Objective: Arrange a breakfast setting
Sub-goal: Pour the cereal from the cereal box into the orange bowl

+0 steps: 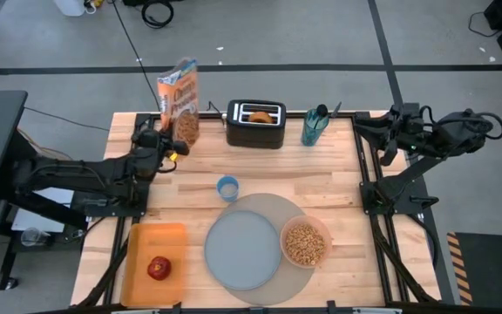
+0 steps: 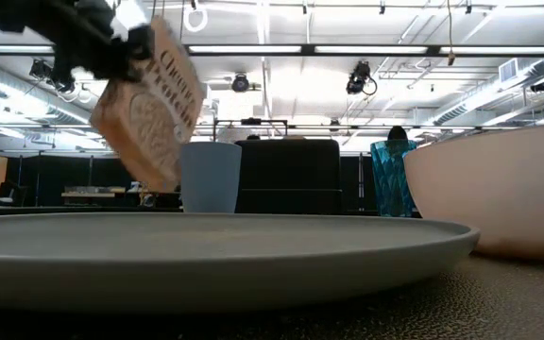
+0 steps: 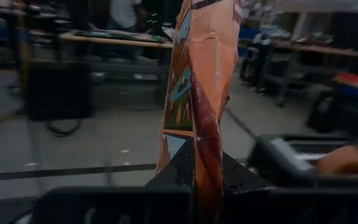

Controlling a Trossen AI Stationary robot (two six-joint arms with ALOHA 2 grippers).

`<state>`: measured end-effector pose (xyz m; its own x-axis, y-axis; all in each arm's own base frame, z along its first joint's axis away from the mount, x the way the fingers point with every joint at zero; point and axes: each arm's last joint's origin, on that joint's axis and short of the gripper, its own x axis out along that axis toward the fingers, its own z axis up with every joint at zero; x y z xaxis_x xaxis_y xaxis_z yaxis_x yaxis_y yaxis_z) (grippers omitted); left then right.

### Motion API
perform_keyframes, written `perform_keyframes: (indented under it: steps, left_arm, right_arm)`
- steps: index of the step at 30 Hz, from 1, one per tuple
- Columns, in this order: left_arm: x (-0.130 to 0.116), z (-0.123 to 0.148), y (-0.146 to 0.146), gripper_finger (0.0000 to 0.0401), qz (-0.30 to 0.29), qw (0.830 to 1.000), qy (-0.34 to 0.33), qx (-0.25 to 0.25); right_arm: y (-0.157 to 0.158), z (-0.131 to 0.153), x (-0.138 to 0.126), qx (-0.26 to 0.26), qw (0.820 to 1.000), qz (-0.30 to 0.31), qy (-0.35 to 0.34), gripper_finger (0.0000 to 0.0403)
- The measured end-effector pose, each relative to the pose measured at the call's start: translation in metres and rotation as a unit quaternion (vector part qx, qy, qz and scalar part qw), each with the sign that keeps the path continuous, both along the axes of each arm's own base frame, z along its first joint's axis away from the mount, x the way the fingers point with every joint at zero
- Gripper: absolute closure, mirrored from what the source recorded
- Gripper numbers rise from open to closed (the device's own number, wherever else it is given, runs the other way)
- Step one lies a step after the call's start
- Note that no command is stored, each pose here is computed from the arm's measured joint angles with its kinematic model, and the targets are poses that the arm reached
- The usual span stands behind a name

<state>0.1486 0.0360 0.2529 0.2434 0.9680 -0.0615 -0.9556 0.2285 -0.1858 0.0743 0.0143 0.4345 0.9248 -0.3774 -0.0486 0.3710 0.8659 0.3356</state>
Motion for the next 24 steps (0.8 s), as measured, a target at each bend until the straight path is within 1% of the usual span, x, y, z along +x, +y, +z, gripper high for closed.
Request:
perform_keyframes:
  steps: [7,14,19,24]
  left_arm:
    - [-0.009,-0.032,0.014,0.039,0.06,0.997,0.047,-0.002]
    - [-0.019,-0.053,0.026,0.039,0.116,0.993,0.029,-0.011]
    - [-0.024,-0.057,0.033,0.039,0.148,0.988,0.036,-0.012]
    - [-0.029,-0.055,0.04,0.039,0.197,0.977,0.08,0.0]
  right_arm:
    - [0.002,-0.001,0.003,0.003,1.0,0.0,-0.003,0.0271]
    - [0.002,0.0,0.004,0.021,1.0,-0.001,-0.013,0.0271]
    - [0.002,0.0,0.005,0.025,1.0,-0.002,-0.013,0.0271]
    - [0.002,0.0,0.005,0.035,0.999,-0.002,-0.017,0.0271]
